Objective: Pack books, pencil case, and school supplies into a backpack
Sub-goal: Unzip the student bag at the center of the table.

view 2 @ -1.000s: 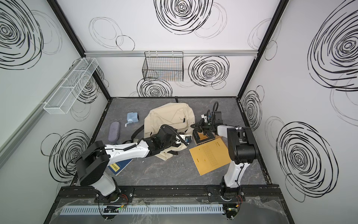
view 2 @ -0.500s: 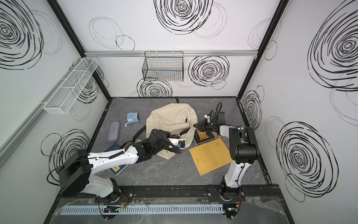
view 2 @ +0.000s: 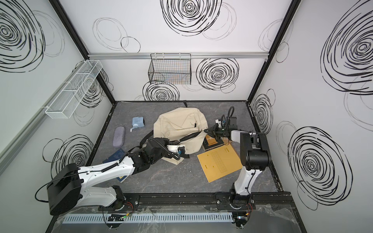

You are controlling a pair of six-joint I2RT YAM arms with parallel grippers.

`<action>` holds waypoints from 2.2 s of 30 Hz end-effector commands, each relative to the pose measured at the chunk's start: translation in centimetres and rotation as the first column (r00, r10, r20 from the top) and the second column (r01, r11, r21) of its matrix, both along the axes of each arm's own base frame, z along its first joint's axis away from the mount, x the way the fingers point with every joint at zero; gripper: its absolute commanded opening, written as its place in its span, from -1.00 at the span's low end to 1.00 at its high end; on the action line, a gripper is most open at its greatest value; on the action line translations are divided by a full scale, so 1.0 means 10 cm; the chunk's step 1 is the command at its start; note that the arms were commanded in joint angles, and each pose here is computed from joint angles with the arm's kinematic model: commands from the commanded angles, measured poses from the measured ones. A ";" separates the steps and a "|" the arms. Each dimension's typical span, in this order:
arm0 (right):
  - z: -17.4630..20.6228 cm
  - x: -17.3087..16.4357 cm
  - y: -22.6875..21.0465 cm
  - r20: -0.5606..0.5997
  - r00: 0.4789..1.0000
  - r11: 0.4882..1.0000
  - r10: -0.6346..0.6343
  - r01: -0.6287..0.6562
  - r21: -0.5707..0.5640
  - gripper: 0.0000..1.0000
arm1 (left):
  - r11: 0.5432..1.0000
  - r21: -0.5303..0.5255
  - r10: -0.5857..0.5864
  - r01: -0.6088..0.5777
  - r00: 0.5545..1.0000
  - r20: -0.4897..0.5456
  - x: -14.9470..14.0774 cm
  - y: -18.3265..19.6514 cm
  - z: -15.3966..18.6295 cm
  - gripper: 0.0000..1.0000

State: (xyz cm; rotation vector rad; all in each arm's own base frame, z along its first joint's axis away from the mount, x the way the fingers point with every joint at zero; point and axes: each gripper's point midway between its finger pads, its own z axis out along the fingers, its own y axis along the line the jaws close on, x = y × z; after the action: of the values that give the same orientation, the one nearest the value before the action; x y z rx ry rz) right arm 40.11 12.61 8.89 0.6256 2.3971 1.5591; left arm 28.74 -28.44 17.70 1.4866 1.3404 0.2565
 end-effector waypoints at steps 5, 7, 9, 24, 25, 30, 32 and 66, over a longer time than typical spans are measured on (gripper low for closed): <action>0.19 0.21 -0.20 0.106 0.993 0.993 -0.043 0.054 -0.104 -0.56 | 0.996 -0.079 0.030 -0.029 0.999 0.023 0.00 0.08 0.19 -1.00; 0.25 0.21 -0.20 0.122 0.992 0.984 -0.020 0.042 -0.174 -0.15 | 0.996 -0.090 0.023 -0.021 1.000 0.018 0.01 0.04 0.20 -1.00; 0.33 0.15 -0.16 0.138 0.990 0.965 0.019 0.017 -0.261 0.07 | 0.995 -0.099 0.014 -0.012 1.000 0.010 0.02 0.00 0.21 -1.00; 0.78 -0.54 0.71 0.228 0.910 0.819 0.346 -0.174 -0.547 0.12 | 0.993 -0.119 -0.005 0.002 1.000 -0.026 0.01 -0.12 0.11 -1.00; 0.80 -0.59 0.76 0.262 0.874 0.793 0.409 -0.198 -0.576 0.12 | 0.993 -0.115 -0.010 0.006 0.999 -0.031 0.00 -0.12 0.10 -1.00; 0.82 -0.62 0.69 0.419 0.663 0.655 0.621 -0.143 -0.742 0.06 | 0.992 -0.118 -0.064 0.054 0.995 -0.081 -0.01 -0.11 0.08 -1.00; 0.94 -0.67 0.74 0.522 0.520 0.647 0.676 -0.082 -0.758 0.05 | 0.987 -0.143 -0.090 0.075 0.991 -0.099 -0.01 -0.11 0.11 -1.00; 0.74 -1.24 1.42 0.513 -0.197 0.513 0.836 -0.057 -0.857 -0.91 | 0.976 -0.173 -0.148 0.131 0.985 -0.089 -0.06 -0.08 0.16 -1.00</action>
State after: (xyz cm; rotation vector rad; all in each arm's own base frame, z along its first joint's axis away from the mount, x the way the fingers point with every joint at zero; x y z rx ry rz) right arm 27.58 26.50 15.52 -1.4335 1.5725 0.6126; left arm 28.06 -28.74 16.23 1.5215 1.3861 -0.0112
